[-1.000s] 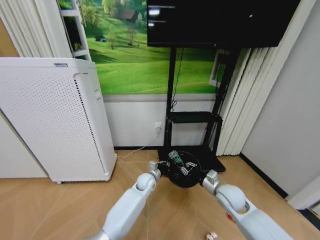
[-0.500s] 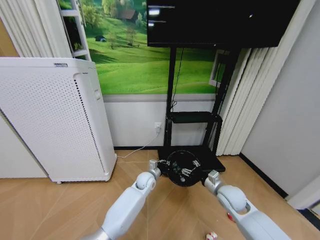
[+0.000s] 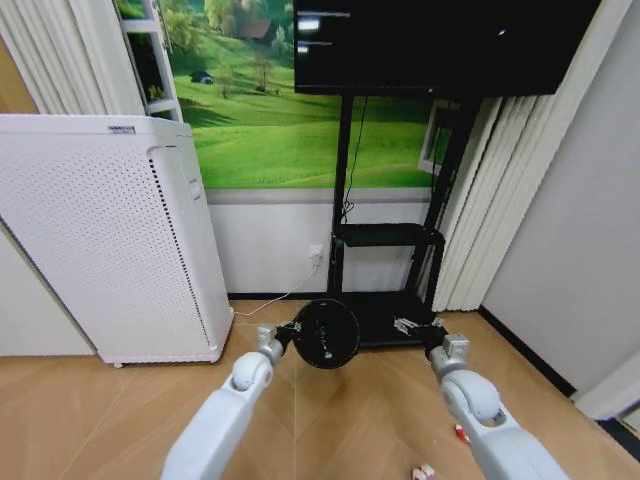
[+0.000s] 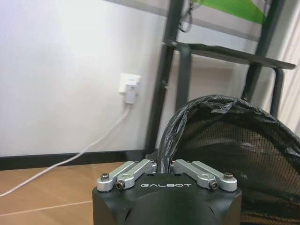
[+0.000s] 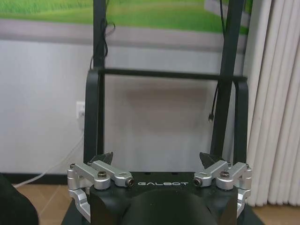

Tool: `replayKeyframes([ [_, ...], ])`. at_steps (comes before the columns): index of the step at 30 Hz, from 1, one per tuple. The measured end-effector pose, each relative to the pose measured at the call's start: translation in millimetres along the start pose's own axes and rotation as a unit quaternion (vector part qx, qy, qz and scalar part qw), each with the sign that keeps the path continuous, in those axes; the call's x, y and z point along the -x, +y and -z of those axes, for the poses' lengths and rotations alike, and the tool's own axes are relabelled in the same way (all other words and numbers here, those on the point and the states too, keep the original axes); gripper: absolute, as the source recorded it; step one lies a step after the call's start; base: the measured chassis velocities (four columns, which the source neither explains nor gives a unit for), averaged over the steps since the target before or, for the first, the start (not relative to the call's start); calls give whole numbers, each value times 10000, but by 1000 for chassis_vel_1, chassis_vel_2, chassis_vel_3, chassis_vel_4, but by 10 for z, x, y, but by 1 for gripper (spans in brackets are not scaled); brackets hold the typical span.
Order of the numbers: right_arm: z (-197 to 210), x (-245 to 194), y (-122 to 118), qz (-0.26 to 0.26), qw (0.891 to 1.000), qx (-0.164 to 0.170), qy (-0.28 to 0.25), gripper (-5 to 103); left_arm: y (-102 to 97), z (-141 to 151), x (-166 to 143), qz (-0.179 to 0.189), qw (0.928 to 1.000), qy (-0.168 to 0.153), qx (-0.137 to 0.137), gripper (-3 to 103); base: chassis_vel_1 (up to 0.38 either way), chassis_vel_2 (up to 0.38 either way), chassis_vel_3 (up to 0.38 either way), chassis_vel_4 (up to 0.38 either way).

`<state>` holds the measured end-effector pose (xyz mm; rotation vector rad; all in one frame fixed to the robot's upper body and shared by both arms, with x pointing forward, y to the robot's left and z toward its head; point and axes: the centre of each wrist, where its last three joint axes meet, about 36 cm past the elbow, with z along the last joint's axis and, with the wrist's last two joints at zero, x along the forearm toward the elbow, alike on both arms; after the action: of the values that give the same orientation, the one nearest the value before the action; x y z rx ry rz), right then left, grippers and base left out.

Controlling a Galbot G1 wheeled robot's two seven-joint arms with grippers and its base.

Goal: Pick up the trash bin and place the garbage on the floor into it.

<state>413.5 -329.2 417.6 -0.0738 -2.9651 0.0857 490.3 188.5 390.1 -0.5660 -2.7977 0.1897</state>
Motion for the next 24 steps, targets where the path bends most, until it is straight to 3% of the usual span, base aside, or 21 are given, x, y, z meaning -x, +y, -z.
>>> replayKeyframes([
  [6,-308,-24,282,264,9971,443,568,100,165,-61,-346,146,9998,-10,-138,4,0,0,0,0],
  [10,-334,-19,363,435,9955,525,655,100,221,-50,-454,133,9998,-62,-146,4,0,0,0,0],
  [24,-367,-47,478,622,9943,456,735,100,327,-62,-537,126,9997,-103,-156,4,-117,-117,119,121],
])
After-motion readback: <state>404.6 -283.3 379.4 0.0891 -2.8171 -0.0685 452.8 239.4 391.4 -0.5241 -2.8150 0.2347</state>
